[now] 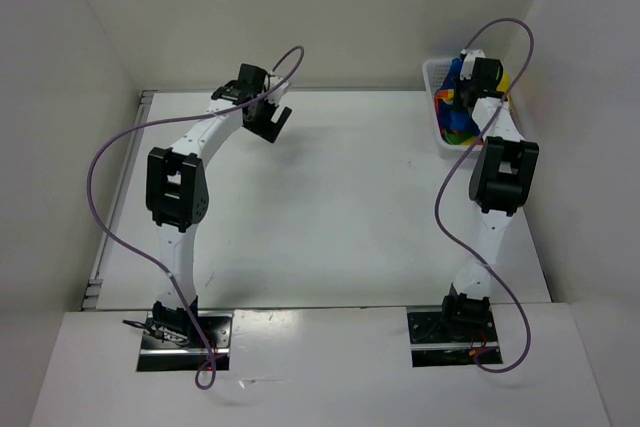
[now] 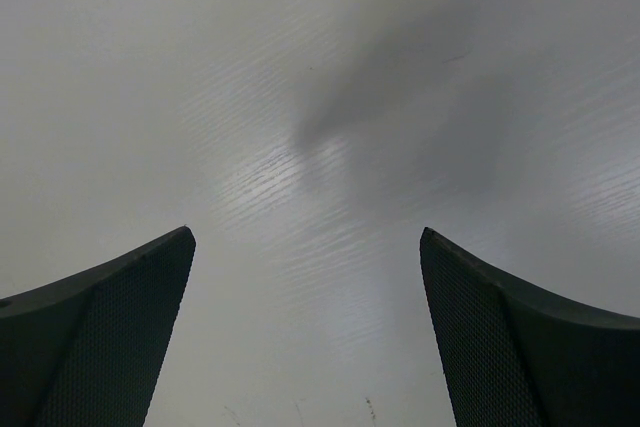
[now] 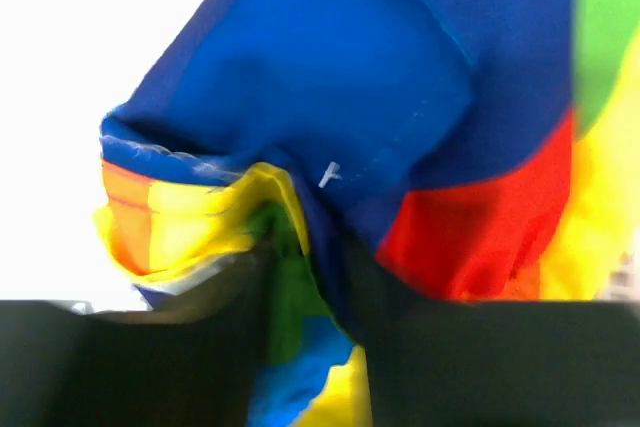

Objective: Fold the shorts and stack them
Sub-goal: Grab the shorts from the pile, then move the shorts to the center of the board

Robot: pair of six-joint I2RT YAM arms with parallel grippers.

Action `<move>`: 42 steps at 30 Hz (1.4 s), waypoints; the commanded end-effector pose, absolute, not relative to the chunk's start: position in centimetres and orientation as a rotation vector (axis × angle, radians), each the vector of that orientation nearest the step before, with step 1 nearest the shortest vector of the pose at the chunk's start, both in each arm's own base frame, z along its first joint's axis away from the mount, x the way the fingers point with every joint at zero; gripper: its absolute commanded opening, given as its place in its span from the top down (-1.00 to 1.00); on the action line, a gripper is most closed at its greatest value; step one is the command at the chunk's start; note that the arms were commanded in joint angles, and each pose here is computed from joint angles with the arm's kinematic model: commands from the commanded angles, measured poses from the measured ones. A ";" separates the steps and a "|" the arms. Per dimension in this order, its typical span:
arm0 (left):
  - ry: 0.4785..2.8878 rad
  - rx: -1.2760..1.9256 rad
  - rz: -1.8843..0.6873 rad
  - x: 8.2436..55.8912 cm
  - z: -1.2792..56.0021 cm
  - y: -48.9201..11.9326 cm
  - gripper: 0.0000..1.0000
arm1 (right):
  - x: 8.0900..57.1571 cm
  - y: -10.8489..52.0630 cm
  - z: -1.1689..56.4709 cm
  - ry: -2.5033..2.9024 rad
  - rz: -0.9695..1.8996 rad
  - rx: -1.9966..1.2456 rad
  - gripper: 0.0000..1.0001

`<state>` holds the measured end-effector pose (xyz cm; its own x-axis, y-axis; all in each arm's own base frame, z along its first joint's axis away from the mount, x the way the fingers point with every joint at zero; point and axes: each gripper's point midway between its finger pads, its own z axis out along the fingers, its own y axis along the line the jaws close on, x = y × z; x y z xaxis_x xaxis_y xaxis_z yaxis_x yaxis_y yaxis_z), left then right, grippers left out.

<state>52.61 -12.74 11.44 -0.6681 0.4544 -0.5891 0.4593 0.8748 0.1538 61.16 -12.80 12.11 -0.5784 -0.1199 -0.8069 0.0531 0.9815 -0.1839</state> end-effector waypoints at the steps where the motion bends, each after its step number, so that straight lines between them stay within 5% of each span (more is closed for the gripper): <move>1: 2.333 0.681 0.029 53.7 13.0 -13.2 -1.00 | 62.2 -13.1 12.9 2.157 -0.227 -0.093 0.44; 2: 2.333 0.681 0.029 53.7 13.0 -13.2 -1.00 | 62.4 -13.1 13.4 2.145 -0.223 -0.080 0.64; 8: 2.324 0.679 0.029 53.5 13.6 -13.1 -1.00 | 62.8 -13.0 21.0 2.004 -0.205 -0.072 1.00; 18: 2.134 0.610 0.111 54.8 22.3 -12.3 -1.00 | 54.9 -8.7 50.6 1.452 -0.223 -0.119 1.00; 24: 2.042 0.579 0.110 53.6 27.5 -12.0 -1.00 | 47.2 0.4 59.5 1.249 -0.123 -0.277 1.00; 31: 1.950 0.485 0.175 51.9 33.2 -9.1 -1.00 | 42.8 14.1 61.1 1.189 0.220 -0.459 0.91; 39: 2.002 0.434 0.382 48.3 32.0 -3.0 -1.00 | 47.1 21.4 43.2 1.604 0.509 -0.400 0.78; 42: 2.031 0.431 0.426 47.8 30.8 -1.3 -1.00 | 47.8 22.8 35.3 1.795 0.566 -0.336 0.32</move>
<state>48.07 -3.77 30.65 -0.4485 0.4453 -0.7749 0.1759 0.8941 0.4119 47.68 21.39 39.16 -0.1683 -0.0196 -0.9855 -0.5384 0.8393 0.0752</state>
